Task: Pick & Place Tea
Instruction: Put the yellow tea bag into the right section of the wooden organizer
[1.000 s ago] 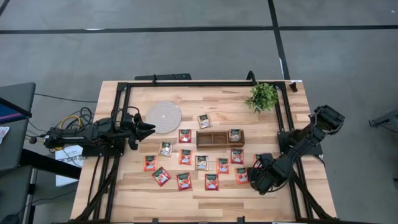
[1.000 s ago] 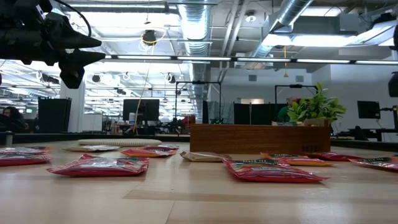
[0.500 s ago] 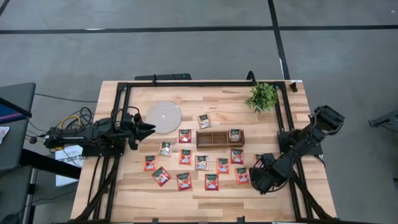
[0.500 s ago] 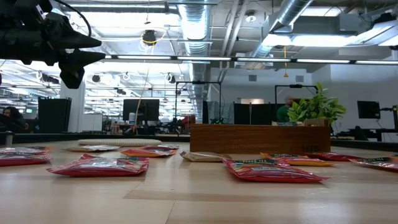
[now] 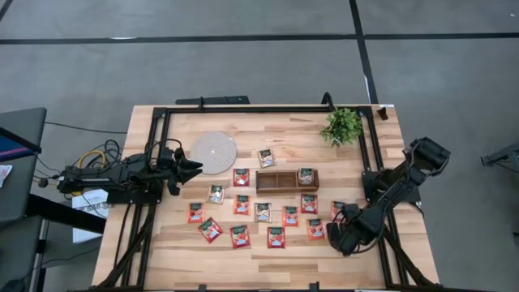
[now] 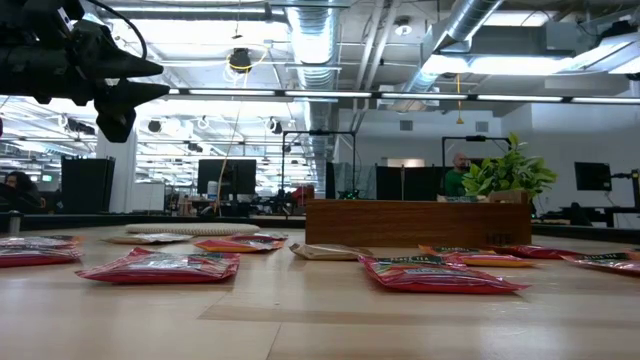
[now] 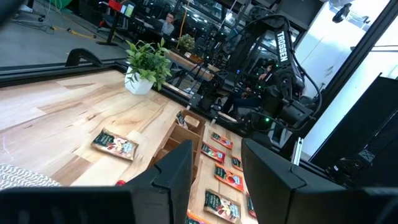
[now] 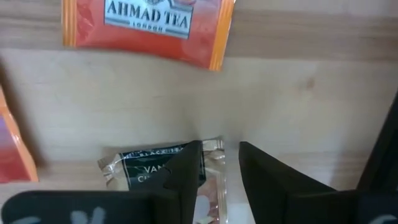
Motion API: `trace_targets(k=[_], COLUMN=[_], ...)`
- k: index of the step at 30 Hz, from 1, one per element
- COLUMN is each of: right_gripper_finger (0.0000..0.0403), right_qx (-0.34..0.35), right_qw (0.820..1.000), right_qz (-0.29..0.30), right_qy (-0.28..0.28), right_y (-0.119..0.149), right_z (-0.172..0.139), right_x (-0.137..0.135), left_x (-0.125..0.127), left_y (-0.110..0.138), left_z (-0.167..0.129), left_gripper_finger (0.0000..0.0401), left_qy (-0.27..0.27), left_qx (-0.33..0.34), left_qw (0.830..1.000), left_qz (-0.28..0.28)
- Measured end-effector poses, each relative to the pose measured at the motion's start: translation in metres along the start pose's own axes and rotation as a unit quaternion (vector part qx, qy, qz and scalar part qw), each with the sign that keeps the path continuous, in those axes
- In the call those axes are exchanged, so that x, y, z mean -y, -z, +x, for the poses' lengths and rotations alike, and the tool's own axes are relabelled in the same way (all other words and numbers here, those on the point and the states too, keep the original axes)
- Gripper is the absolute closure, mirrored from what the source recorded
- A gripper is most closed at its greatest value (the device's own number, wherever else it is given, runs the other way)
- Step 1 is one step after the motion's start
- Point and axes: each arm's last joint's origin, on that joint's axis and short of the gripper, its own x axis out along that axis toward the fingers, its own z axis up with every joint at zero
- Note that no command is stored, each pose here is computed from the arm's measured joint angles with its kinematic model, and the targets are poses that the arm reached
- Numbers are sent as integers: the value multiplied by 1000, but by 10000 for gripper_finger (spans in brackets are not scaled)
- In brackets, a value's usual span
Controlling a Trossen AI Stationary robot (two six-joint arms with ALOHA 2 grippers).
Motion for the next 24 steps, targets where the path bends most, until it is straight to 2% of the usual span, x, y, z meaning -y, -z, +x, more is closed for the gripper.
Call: trace_targets(k=[12, 24], right_gripper_finger=[318, 370], right_qx=[-17, -12], right_qw=[1000, 1000], right_qz=[10, 11], right_qy=[-6, -6], right_y=[-6, -7], right_z=[6, 7], right_x=[-3, -2], left_x=[0, 0], left_y=[0, 0], left_z=[0, 0], left_gripper_finger=[272, 272], left_qy=[0, 0], left_qx=[0, 0], left_qw=[1000, 1000], left_qz=[0, 0])
